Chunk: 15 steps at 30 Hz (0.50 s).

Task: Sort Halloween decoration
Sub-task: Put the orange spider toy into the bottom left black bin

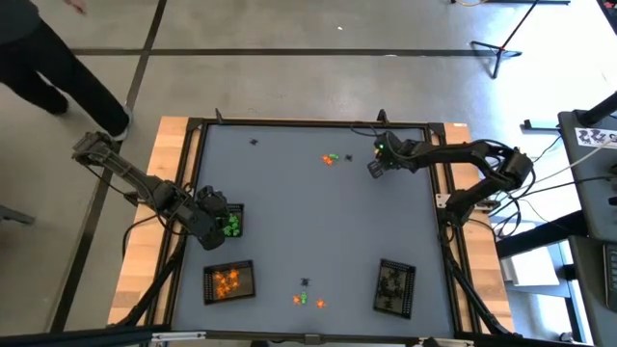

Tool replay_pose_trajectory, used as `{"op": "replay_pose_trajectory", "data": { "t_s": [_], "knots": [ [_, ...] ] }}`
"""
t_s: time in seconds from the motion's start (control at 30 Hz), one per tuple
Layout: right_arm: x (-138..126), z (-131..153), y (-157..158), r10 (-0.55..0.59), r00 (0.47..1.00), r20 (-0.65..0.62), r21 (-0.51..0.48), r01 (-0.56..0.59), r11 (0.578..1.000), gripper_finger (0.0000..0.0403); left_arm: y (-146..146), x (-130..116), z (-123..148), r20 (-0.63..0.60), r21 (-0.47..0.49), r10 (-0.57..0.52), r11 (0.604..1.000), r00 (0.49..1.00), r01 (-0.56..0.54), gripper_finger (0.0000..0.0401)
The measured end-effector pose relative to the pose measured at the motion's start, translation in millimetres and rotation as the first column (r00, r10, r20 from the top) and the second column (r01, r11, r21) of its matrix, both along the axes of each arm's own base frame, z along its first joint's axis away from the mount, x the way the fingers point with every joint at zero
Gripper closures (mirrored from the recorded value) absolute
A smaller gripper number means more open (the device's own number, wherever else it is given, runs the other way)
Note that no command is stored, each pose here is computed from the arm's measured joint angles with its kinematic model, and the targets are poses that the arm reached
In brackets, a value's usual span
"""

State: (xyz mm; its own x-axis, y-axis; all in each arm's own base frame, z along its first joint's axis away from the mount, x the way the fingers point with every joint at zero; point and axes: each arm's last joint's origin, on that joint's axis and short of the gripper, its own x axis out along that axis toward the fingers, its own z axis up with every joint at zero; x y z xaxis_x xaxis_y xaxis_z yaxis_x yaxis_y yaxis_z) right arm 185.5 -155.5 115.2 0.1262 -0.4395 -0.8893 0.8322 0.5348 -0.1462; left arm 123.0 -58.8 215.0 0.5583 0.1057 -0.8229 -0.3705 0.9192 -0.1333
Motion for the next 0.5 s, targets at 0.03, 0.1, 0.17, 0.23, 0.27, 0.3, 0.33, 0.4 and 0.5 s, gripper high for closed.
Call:
{"op": "replay_pose_trajectory", "data": {
  "t_s": [0.03,0.1,0.17,0.23,0.27,0.3,0.33,0.4,0.5],
  "knots": [
    [0,1,0,0.003,1.0,0.003,0.001,-0.003,1.0,0.0385,0,0,0,-0.001,0.0,0.0,1.0,1.0,0.0,0.0294],
    [1,3,2,0.015,1.0,0.019,0.01,-0.015,1.0,0.039,0,0,0,0.0,0.0,0.0,1.0,1.0,0.0,0.0294],
    [2,6,7,0.029,0.999,0.028,0.014,-0.03,0.999,0.0385,0,0,0,-0.001,0.0,0.0,1.0,1.0,0.0,0.0294],
    [4,10,15,0.061,0.998,0.022,0.027,-0.062,0.998,0.0391,0,0,0,0.0,0.0,0.0,1.0,1.0,0.0,0.0294],
    [3,12,21,0.08,0.997,0.018,0.042,-0.081,0.996,0.0395,0,0,0,0.0,0.0,0.0,1.0,1.0,0.0,0.0294],
    [4,15,27,0.099,0.995,0.021,0.054,-0.1,0.993,0.0397,0,0,0,0.0,0.0,0.0,1.0,1.0,0.0,0.0294],
    [5,17,32,0.113,0.993,0.03,0.065,-0.114,0.991,0.0396,0,0,0,0.0,0.0,0.0,1.0,1.0,0.0,0.0294],
    [8,25,44,0.142,0.988,0.069,0.07,-0.146,0.987,0.0394,0,0,0,0.0,0.0,0.0,1.0,1.0,0.0,0.0294],
    [18,38,63,0.2,0.964,0.175,0.057,-0.212,0.976,0.0398,0,0,0,0.0,0.0,0.0,1.0,1.0,0.0,0.0294]
  ]
}}
